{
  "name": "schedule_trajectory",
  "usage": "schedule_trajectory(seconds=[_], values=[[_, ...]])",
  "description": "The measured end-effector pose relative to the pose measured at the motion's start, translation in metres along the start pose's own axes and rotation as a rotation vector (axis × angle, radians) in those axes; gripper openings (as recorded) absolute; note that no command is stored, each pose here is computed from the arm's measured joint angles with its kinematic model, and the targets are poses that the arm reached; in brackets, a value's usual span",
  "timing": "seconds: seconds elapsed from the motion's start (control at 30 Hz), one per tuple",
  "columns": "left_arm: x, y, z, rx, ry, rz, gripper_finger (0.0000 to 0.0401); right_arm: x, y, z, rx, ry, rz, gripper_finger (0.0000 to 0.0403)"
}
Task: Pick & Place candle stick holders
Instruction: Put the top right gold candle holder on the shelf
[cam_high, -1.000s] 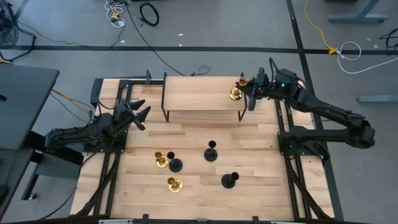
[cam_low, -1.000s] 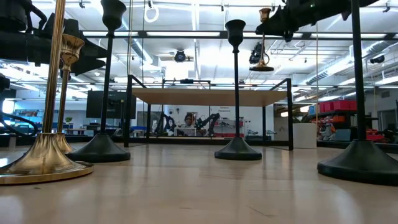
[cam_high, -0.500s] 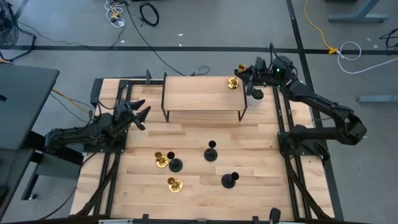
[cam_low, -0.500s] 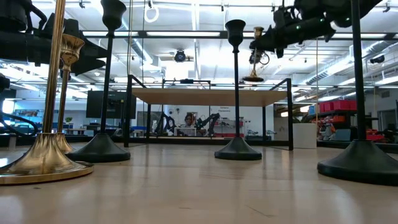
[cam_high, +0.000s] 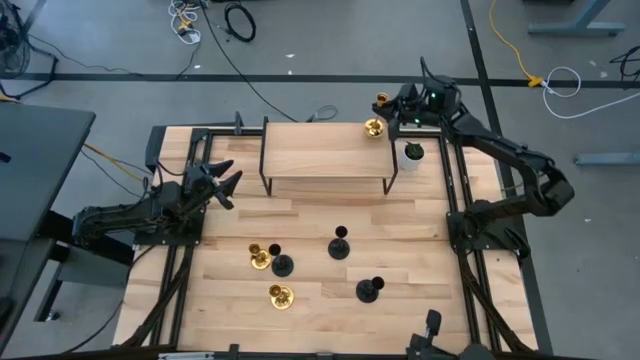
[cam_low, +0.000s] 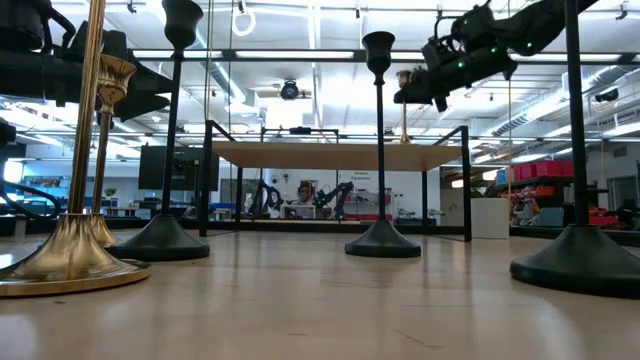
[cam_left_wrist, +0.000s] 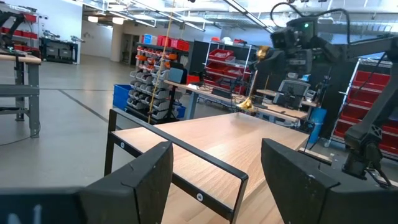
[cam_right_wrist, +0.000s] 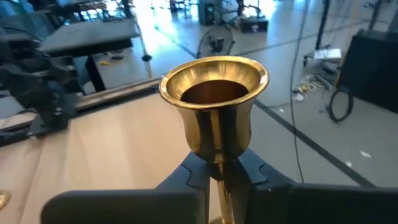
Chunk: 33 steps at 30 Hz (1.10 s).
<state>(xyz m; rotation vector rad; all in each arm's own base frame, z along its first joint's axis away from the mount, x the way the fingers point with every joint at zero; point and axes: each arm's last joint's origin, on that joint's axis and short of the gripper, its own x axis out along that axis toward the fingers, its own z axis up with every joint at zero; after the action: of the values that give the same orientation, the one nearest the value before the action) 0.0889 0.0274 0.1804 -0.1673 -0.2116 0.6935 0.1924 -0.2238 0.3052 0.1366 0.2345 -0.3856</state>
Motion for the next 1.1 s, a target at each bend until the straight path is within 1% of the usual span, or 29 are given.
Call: schedule_trajectory(seconds=[0.17, 1.1], values=[[0.0, 0.0, 0.0, 0.0, 0.0, 0.0, 0.0245, 0.004, -0.0059, -0.005, 0.014, 0.018, -0.01, 0.0021], [0.0, 0.0, 0.0, 0.0, 0.0, 0.0, 0.0245, 0.0052, -0.0061, -0.0079, 0.021, 0.039, -0.007, 0.0027]])
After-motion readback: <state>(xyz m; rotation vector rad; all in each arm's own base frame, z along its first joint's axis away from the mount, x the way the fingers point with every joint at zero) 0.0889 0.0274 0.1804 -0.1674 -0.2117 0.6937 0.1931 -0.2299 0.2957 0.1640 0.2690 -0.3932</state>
